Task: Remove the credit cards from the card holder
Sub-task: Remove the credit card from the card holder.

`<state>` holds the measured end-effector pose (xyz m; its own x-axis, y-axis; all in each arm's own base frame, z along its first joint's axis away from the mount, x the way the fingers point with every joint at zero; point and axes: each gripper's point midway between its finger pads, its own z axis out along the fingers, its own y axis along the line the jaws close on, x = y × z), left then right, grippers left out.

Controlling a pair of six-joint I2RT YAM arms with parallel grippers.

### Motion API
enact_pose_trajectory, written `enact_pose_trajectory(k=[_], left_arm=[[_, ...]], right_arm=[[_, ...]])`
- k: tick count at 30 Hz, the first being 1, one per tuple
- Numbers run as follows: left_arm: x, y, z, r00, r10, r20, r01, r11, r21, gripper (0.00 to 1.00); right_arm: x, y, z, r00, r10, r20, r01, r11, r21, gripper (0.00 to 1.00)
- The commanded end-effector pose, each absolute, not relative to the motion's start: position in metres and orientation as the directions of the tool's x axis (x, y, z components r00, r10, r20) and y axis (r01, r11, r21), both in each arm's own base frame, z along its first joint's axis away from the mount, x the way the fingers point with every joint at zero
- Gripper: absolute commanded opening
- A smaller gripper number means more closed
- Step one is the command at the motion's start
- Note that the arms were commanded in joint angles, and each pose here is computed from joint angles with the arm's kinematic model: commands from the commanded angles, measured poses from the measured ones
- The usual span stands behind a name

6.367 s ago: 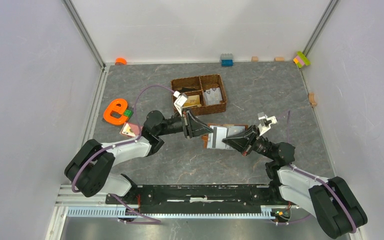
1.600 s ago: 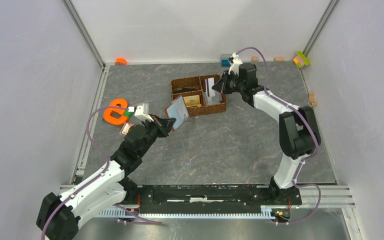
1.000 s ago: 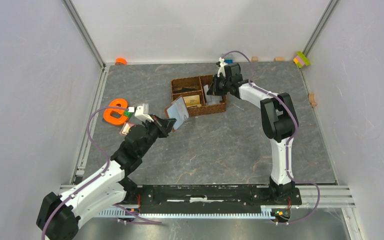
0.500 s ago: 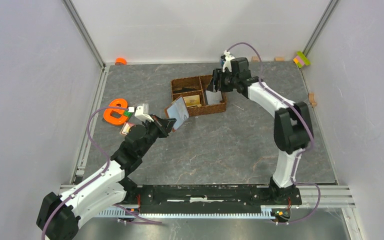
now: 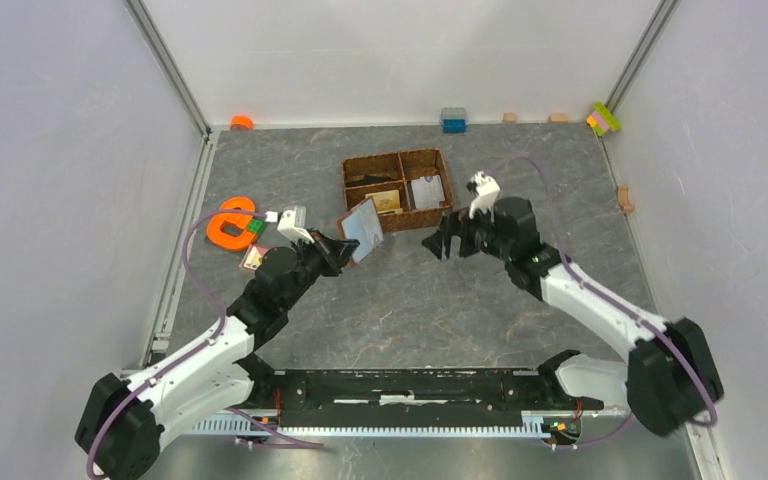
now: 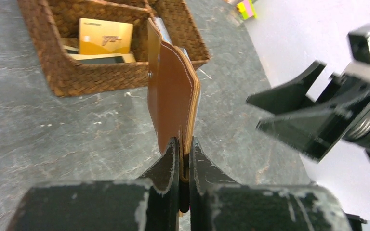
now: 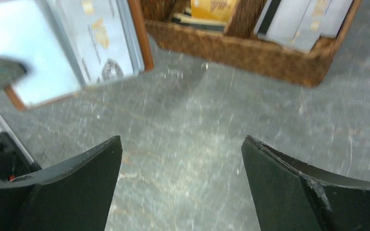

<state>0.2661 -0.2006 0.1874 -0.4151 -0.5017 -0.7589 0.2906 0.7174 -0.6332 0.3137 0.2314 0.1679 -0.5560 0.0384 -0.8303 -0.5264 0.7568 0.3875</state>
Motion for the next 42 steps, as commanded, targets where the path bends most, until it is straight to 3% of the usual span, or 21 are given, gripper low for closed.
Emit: enact_pose_trajectory(k=[1,7,14,18,23,28,32,42], left_arm=[[0.262,-0.224,0.233,-0.364,-0.521,-0.772,0.476,0.608,-0.635,0.02],[0.255,-0.254,0.233,-0.465,-0.515,-0.72,0.532,0.488,-0.692,0.02],[0.26,-0.285,0.238,-0.587,-0.541,-0.602,0.431,0.421,-0.798,0.02],[0.258,-0.302,0.267,-0.586,-0.508,-0.632,0.513,0.371,-0.774,0.02],[0.236,-0.308,0.281,-0.562,-0.476,-0.677,0.631,0.282,-0.722,0.02],[0.224,-0.306,0.28,-0.574,-0.478,-0.666,0.648,0.233,-0.725,0.02],[0.21,-0.309,0.291,-0.579,-0.476,-0.662,0.697,0.134,-0.705,0.02],[0.185,-0.317,0.309,-0.546,-0.415,-0.728,0.798,0.007,-0.602,0.03]], right_arm=[[0.291,0.219,0.19,-0.402,0.18,-0.898,-0.553,0.734,0.395,0.98],[0.274,0.202,0.189,-0.311,0.27,-0.911,-0.55,0.731,0.405,0.98],[0.27,0.196,0.187,-0.271,0.294,-0.917,-0.549,0.735,0.398,0.98],[0.266,0.19,0.18,-0.258,0.326,-0.909,-0.54,0.731,0.416,0.98],[0.259,0.201,0.184,-0.324,0.365,-0.873,-0.611,0.624,0.487,0.98],[0.243,0.202,0.205,-0.281,0.425,-0.861,-0.692,0.532,0.488,0.98],[0.243,0.198,0.209,-0.261,0.443,-0.858,-0.69,0.536,0.486,0.98],[0.23,0.19,0.229,-0.227,0.552,-0.803,-0.725,0.454,0.518,0.98]])
